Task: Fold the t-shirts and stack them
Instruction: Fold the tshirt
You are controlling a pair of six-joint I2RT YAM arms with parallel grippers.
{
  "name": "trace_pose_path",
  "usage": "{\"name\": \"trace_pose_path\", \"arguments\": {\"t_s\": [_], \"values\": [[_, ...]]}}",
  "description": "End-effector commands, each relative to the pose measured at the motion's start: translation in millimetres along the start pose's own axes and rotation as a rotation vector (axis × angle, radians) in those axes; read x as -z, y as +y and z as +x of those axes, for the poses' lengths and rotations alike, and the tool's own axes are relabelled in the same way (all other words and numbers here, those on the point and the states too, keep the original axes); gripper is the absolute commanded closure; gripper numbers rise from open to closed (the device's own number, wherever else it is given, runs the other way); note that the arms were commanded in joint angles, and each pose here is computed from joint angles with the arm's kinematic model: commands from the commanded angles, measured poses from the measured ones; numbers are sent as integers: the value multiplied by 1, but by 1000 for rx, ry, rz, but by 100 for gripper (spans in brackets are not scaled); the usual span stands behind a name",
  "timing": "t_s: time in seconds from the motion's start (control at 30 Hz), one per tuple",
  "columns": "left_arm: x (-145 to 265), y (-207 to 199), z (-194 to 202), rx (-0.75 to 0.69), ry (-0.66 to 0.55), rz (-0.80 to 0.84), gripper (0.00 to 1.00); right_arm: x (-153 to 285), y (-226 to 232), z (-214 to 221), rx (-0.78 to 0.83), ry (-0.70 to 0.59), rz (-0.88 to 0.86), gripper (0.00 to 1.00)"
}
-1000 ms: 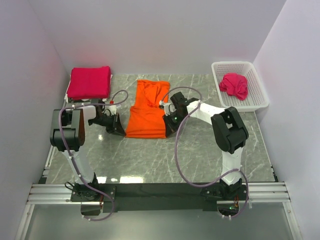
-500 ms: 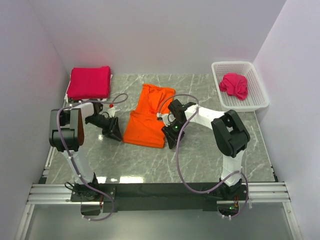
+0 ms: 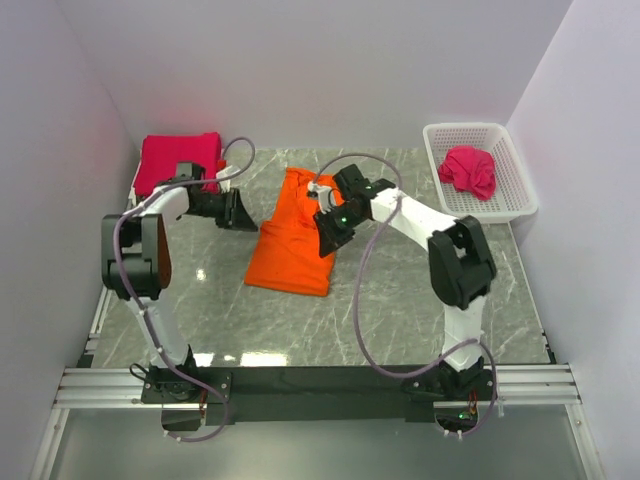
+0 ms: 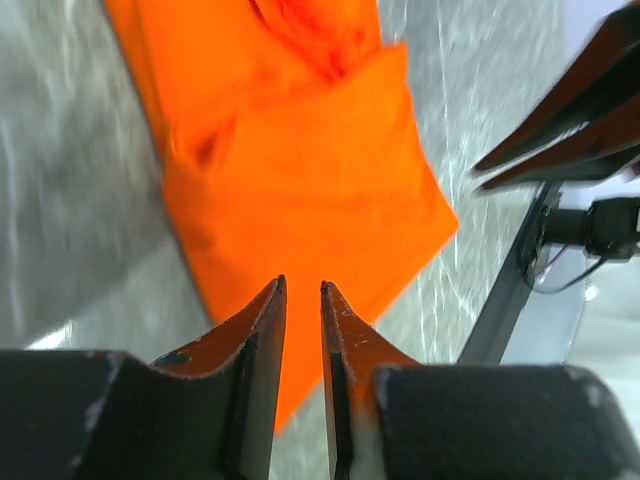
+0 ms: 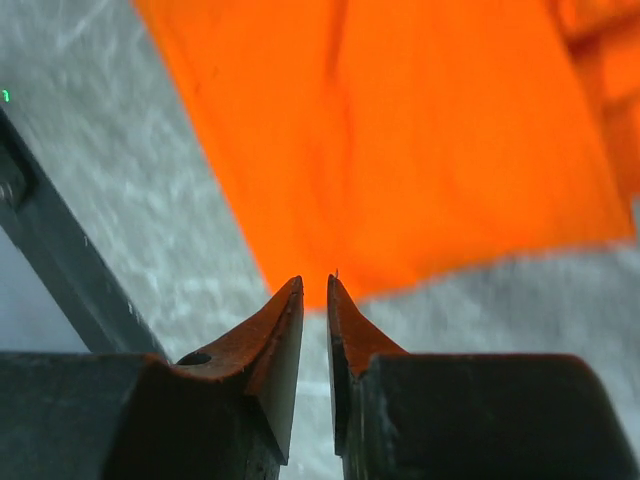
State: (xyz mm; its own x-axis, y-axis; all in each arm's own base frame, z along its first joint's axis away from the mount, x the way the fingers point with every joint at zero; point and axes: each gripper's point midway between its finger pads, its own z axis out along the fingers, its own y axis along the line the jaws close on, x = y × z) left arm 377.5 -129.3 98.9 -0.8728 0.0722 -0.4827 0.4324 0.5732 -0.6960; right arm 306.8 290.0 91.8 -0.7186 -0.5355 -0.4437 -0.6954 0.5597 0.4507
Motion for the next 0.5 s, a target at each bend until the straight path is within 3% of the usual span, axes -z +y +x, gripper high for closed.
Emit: {"name": "trace_pose_path", "arguments": {"t_s": [0.0,0.27,0.37,0.47], "values": [[-23,2,-31,16,-74,94,74,-32,-14,-19,-84,-28,-48,77],[-67,38,-59,108,-136,77,74,-47,-111,-33,-200,-39,164,78],[-71,48,-70,130,-172,53,73,-37,-139,-49,-174,-68,248,77],[-67,41,-80,114,-197,78,68,-21,-139,-73,-104,-111,267,71]]}}
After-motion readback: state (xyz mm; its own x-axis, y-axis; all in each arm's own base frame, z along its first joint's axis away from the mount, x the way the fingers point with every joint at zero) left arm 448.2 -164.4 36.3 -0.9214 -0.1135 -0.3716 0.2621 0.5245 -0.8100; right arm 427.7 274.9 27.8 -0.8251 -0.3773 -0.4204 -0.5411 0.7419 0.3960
